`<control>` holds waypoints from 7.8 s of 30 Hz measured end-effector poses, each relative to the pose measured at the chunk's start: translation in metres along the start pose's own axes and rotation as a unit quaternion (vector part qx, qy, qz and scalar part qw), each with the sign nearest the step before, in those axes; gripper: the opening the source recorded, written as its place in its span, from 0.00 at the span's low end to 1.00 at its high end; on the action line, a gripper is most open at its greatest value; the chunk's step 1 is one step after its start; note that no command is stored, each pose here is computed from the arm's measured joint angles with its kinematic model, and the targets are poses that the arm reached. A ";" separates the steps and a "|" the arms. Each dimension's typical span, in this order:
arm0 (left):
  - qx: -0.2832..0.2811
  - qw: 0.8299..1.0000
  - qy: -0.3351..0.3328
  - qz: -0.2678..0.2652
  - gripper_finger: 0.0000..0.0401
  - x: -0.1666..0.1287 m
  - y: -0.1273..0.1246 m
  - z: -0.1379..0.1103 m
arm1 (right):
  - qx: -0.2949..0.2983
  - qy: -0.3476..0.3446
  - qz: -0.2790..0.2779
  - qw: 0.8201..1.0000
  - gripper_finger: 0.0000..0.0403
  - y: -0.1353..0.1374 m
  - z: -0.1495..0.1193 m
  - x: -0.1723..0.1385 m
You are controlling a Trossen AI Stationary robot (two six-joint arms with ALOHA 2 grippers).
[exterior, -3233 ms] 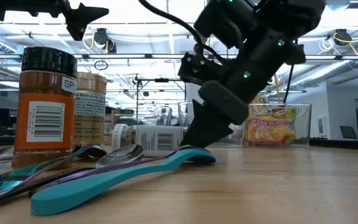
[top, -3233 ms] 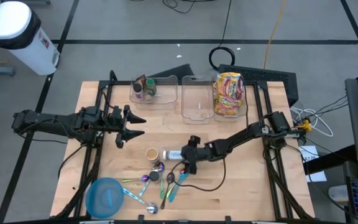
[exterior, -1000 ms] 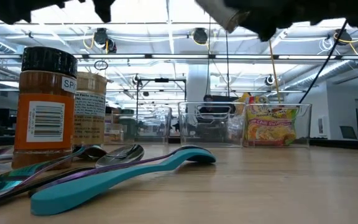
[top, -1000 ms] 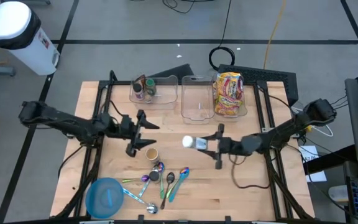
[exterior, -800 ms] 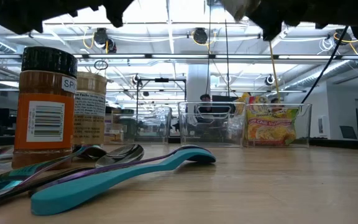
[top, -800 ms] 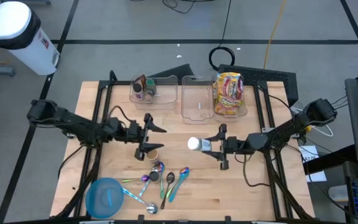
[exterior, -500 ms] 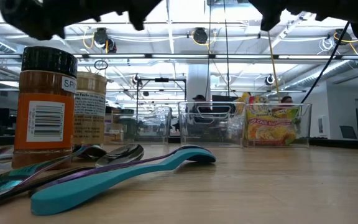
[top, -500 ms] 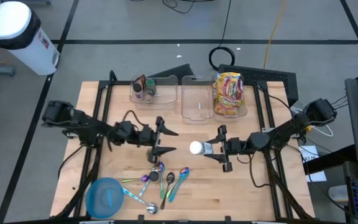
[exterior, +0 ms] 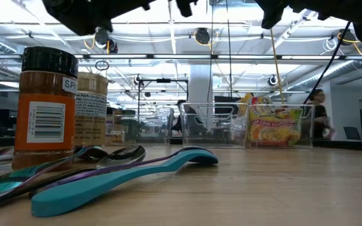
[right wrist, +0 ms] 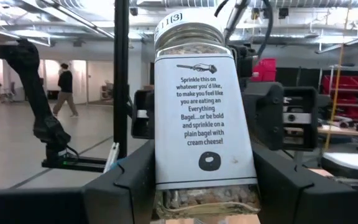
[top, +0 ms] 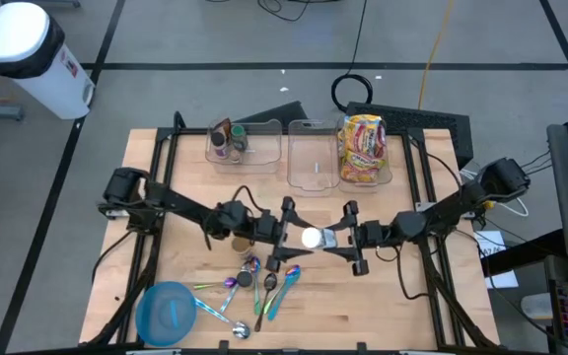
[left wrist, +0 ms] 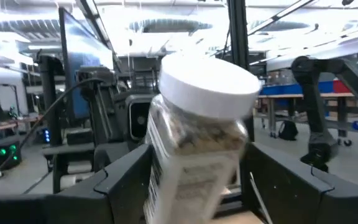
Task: Pick & Place Food Item
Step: Put the white seasoning bottle into the left transparent bin
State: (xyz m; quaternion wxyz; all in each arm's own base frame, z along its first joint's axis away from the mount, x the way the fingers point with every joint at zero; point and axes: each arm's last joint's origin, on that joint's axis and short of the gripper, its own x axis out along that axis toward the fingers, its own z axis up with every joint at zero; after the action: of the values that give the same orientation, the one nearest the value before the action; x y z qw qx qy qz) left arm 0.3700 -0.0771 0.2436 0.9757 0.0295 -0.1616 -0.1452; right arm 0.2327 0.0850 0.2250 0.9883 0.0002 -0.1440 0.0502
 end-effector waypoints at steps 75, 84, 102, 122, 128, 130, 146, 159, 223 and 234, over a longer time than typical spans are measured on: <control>-0.020 0.922 0.365 0.127 0.84 0.001 -0.016 0.130 | -0.009 0.234 -0.074 0.969 0.47 -0.012 -0.042 0.055; -0.082 0.890 0.438 0.095 0.72 0.002 0.000 0.112 | -0.008 0.231 -0.075 0.970 0.47 -0.013 -0.041 0.055; -0.083 0.871 0.474 0.101 0.79 0.008 0.014 0.084 | 0.000 0.249 -0.082 0.965 0.47 -0.014 -0.046 0.053; -0.119 0.868 0.470 0.104 0.76 0.008 0.013 0.084 | 0.001 0.251 -0.075 0.965 0.47 -0.012 -0.045 0.053; -0.122 0.866 0.474 0.105 0.78 0.007 0.012 0.084 | 0.000 0.251 -0.075 0.965 0.47 -0.012 -0.045 0.053; -0.108 0.865 0.478 0.110 0.81 0.007 0.012 0.083 | 0.000 0.251 -0.078 0.965 0.47 -0.013 -0.045 0.053; -0.056 0.870 0.483 0.086 0.85 0.003 0.011 0.090 | 0.002 0.247 -0.077 0.966 0.47 -0.012 -0.043 0.054; -0.046 0.874 0.477 0.086 0.85 0.001 0.012 0.096 | 0.001 0.246 -0.075 0.966 0.47 -0.012 -0.043 0.054; -0.072 0.779 0.466 0.413 0.52 -0.087 0.107 0.164 | -0.020 0.240 -0.059 0.969 0.82 -0.009 -0.022 0.048; -0.194 0.699 0.513 0.460 0.52 -0.119 0.210 0.102 | -0.011 0.246 -0.059 0.967 0.81 -0.008 -0.024 0.047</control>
State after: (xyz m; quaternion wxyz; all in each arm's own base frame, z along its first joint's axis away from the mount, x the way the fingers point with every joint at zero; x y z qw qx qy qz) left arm 0.2867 0.1574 0.3253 0.8370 -0.1682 0.4018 0.3312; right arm 0.2848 0.0819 0.2159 0.9945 -0.0148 0.1031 -0.0117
